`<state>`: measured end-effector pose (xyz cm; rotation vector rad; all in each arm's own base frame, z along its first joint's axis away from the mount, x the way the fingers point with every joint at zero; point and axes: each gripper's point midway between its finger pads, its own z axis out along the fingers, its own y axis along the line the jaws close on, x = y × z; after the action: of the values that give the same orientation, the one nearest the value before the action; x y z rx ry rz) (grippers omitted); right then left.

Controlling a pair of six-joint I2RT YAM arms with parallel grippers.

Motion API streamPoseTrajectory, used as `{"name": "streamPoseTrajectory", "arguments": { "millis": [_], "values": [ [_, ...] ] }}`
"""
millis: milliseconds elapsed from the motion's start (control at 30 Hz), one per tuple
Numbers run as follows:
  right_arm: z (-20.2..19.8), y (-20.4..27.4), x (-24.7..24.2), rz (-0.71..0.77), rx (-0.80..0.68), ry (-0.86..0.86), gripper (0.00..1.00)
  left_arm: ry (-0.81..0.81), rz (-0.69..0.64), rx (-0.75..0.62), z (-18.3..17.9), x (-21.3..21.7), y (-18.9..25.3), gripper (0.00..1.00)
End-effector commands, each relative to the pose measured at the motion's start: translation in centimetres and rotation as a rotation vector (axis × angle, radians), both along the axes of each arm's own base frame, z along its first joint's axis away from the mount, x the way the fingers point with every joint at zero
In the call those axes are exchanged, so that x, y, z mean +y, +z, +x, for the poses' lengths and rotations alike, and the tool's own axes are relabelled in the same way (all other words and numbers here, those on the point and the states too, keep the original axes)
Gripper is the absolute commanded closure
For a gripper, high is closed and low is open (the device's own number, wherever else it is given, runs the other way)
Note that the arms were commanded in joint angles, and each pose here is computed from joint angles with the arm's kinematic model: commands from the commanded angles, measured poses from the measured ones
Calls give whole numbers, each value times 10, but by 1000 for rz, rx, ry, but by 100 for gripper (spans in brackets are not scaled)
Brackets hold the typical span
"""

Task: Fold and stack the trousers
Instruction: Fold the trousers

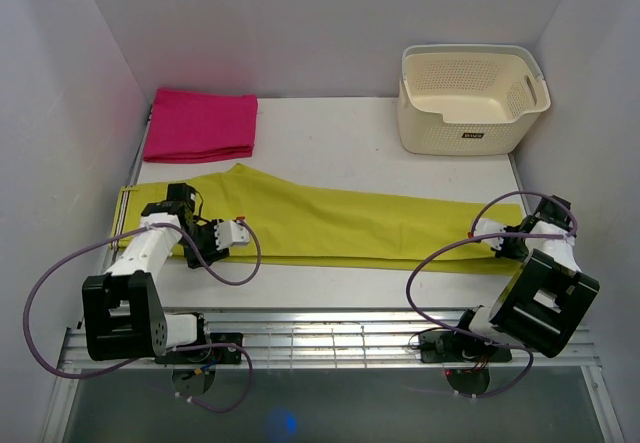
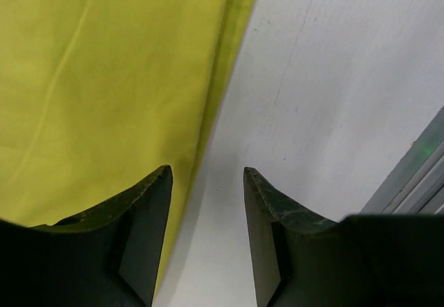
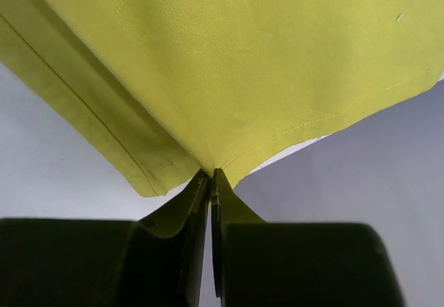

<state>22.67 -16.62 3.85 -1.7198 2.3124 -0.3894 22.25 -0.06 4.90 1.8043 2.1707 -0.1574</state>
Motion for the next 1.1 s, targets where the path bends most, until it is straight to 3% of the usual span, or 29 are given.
{"name": "streamPoseTrajectory", "arguments": {
  "millis": [0,167,333,600,767,900,1067],
  "values": [
    [8,14,-1,10,-32,-1,92,-32,49,-70,11,7,-2,43],
    [7,15,0,16,-24,-4,92,-31,86,-83,19,13,-9,43],
    [6,14,0,17,-20,-5,92,-30,87,-109,28,14,-9,50],
    [6,15,0,18,-18,-5,92,-46,74,-77,21,11,-16,53],
    [6,14,-1,17,-12,-8,92,-71,47,-39,9,6,-15,40],
    [6,15,-1,16,-11,-8,92,-77,46,-47,9,5,-16,38],
    [7,16,-1,20,-12,-7,92,-33,77,-79,24,12,-20,56]
  ]
}}
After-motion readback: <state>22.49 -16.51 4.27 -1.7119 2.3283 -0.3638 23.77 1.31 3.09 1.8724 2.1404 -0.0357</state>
